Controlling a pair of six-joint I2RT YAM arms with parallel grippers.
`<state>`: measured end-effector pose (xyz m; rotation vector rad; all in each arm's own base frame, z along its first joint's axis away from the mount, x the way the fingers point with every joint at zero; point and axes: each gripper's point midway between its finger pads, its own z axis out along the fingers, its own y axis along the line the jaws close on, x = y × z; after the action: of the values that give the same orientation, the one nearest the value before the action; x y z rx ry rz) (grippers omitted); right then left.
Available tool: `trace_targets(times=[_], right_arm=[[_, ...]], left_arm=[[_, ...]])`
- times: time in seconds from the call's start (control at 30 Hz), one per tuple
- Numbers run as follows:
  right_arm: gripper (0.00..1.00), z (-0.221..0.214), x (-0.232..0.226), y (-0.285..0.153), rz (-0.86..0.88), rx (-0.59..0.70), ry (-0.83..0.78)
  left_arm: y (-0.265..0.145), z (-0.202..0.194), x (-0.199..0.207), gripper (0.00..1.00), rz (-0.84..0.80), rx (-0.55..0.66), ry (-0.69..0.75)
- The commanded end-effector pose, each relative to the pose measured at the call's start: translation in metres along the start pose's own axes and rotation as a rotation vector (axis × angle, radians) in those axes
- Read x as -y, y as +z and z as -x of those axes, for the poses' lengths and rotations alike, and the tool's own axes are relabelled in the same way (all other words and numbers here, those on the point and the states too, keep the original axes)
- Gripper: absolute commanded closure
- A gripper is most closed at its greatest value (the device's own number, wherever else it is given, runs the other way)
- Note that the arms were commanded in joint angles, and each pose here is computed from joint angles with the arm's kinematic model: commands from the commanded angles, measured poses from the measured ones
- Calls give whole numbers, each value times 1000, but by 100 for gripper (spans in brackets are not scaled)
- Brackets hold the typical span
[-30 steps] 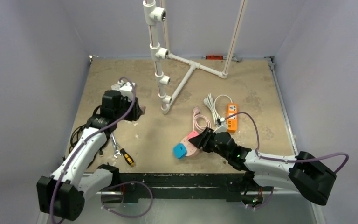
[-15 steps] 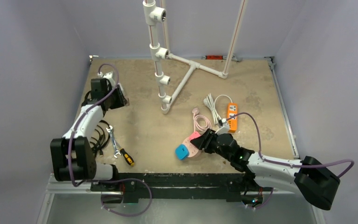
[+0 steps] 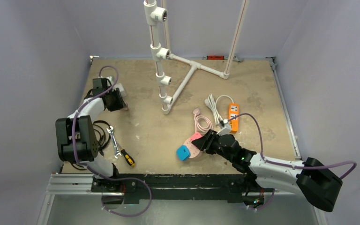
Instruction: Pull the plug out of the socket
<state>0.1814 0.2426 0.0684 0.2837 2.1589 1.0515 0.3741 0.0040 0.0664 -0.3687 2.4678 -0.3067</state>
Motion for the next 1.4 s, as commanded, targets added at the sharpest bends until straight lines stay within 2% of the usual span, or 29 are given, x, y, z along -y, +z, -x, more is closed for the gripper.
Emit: trace_targets(times=[0.0, 0.13, 0.27, 0.47, 0.53, 0.8, 0.97, 1.1, 1.3, 1.37], right_arm=[[100, -5, 6, -1, -3, -13, -31], [100, -5, 8, -3, -6, -11, -29], [100, -5, 7, -4, -4, -9, -24], [100, -4, 6, -6, 0, -8, -22], [100, -3, 6, -7, 0, -5, -21], [100, 1, 3, -10, 7, 11, -13], [100, 9, -3, -13, 44, 52, -18], [100, 23, -9, -16, 70, 117, -39], [100, 49, -21, -17, 49, 196, -130], [100, 60, -28, -16, 52, 215, -146]], left_arm=[[10, 30, -1, 97, 15, 50, 9], [17, 35, -4, 88, 18, 47, 4], [27, 32, -11, 73, 28, 10, -10], [26, 33, -23, 31, 69, 7, -35], [22, 36, -26, 25, 87, 20, -30], [-13, 59, -27, 20, 141, 143, -12], [-50, 71, -3, 20, 62, 269, -12], [-68, 56, 25, 20, -23, 307, 22], [-92, 20, 79, 21, -191, 294, 103], [-97, -4, 105, 21, -265, 265, 146]])
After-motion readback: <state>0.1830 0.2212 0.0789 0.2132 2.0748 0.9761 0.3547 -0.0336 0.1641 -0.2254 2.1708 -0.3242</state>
